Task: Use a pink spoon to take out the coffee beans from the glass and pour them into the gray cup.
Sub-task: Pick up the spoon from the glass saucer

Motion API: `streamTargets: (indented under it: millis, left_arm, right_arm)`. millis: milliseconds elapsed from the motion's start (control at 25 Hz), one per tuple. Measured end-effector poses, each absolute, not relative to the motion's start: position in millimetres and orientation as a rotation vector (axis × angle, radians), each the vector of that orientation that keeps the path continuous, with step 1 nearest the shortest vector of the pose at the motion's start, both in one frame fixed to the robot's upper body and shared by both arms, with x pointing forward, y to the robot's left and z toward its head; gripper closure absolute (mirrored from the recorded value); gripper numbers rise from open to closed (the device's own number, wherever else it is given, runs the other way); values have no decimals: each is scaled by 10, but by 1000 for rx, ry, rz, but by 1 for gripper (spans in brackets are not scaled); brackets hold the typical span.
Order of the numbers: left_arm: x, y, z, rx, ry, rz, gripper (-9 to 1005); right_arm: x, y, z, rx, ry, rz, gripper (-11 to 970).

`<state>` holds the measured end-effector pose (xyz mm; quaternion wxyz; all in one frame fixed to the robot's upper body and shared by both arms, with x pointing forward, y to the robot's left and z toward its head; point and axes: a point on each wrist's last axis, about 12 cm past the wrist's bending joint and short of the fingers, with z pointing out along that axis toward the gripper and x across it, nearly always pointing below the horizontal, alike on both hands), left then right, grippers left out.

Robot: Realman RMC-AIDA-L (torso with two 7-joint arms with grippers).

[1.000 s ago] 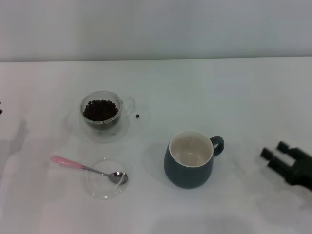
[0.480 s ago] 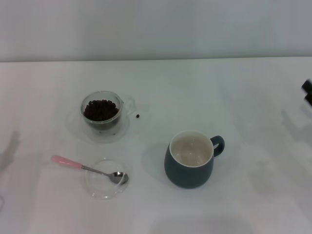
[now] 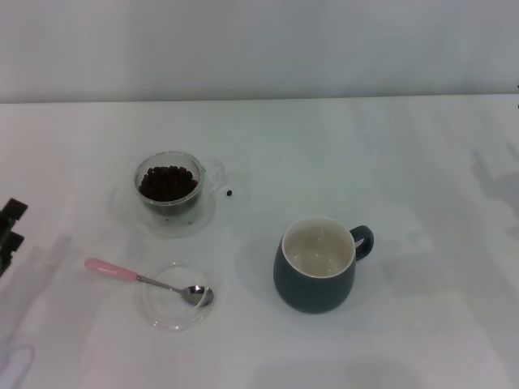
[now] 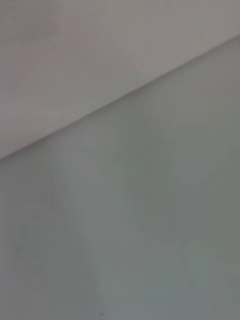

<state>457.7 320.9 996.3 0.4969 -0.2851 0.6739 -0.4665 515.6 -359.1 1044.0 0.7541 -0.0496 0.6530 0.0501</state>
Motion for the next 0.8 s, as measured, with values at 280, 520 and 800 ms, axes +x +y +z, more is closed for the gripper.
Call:
streamTargets:
  millis: [280,520,800]
  left_arm:
    - [4507,3115,9865,-719,1672,-1119,108]
    - [4517,3027,9827,-693,1715,-1116,108]
    - [4523,2907,9796,-621,1777,-1127,109]
  right_arm:
    - [5304,-3558,10487,-131,1418,42,307]
    - [5343,-3561,10513,-121,1411,35,309]
    - [5458,-3527,10519,-131,1444,31,309]
